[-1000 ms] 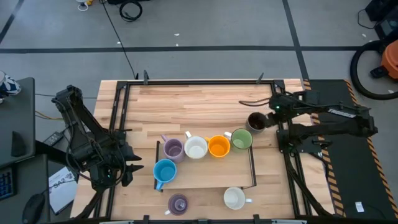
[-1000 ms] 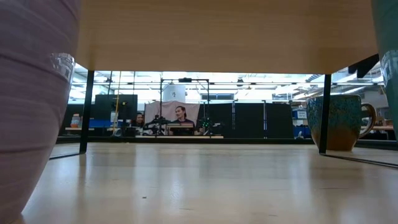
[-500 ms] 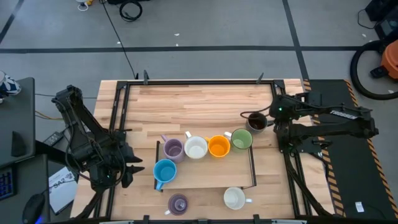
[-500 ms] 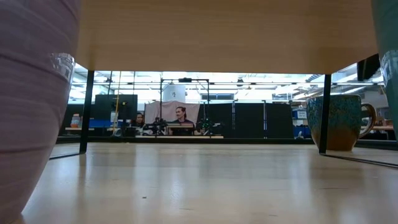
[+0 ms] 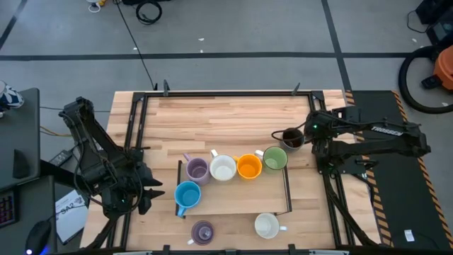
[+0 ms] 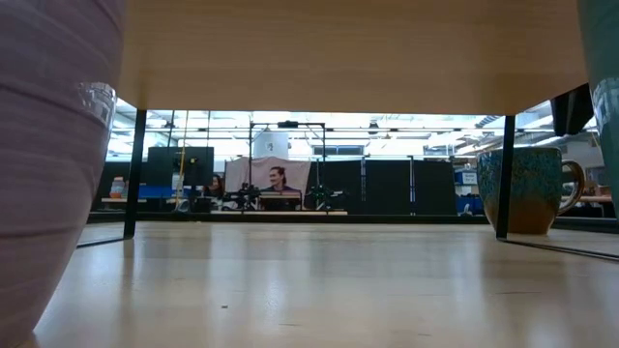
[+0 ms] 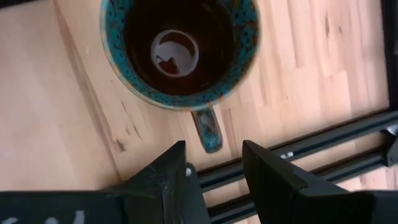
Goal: Place coffee mugs
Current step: Put the brown blue mug on the shelf
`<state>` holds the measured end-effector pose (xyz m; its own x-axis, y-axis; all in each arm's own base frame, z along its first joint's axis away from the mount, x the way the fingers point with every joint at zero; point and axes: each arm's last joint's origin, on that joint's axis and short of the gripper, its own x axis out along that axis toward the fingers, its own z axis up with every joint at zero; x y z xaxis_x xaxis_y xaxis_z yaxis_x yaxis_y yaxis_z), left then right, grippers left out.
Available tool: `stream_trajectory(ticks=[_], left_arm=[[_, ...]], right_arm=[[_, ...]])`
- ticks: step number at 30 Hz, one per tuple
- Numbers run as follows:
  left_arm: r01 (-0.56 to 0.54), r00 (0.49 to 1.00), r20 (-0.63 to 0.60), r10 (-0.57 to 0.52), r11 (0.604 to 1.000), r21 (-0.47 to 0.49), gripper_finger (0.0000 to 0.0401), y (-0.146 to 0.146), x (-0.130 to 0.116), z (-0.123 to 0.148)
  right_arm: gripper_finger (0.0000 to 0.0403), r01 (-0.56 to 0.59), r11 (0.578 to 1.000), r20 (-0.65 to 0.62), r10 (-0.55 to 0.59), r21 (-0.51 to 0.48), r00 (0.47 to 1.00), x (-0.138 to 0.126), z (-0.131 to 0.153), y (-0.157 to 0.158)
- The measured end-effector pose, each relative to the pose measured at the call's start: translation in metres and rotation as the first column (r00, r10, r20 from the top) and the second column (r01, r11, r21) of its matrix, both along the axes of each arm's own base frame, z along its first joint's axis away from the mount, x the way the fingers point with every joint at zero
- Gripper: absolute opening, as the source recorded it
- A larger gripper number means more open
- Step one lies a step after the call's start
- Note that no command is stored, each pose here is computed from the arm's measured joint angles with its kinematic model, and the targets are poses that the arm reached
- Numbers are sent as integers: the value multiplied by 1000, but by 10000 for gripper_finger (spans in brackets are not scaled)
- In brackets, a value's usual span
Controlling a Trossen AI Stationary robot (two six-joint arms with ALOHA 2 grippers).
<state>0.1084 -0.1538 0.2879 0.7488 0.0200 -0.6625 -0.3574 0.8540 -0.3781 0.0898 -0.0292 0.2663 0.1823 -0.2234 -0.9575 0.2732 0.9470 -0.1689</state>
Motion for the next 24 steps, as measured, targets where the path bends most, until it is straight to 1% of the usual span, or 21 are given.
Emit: stream_trajectory(ticks=[2,6,11,15,24], left_arm=[[0,1000,0,0,1000,0,176,0,0,0],[0,1000,0,0,1000,0,176,0,0,0],[0,1000,1,0,1000,-2,176,0,0,0],[0,1000,2,0,1000,-3,176,0,0,0],[1,1000,3,-1,1000,-4,176,0,0,0]], right_arm=[[163,-6,1000,0,6,2,1000,4,-1,-1],[163,-7,1000,-43,7,7,999,11,-5,-3],[163,-53,998,-102,56,33,993,20,-10,-5],[163,-60,998,-143,64,32,988,24,-13,-8],[163,-13,998,-183,23,56,983,26,-17,-20]])
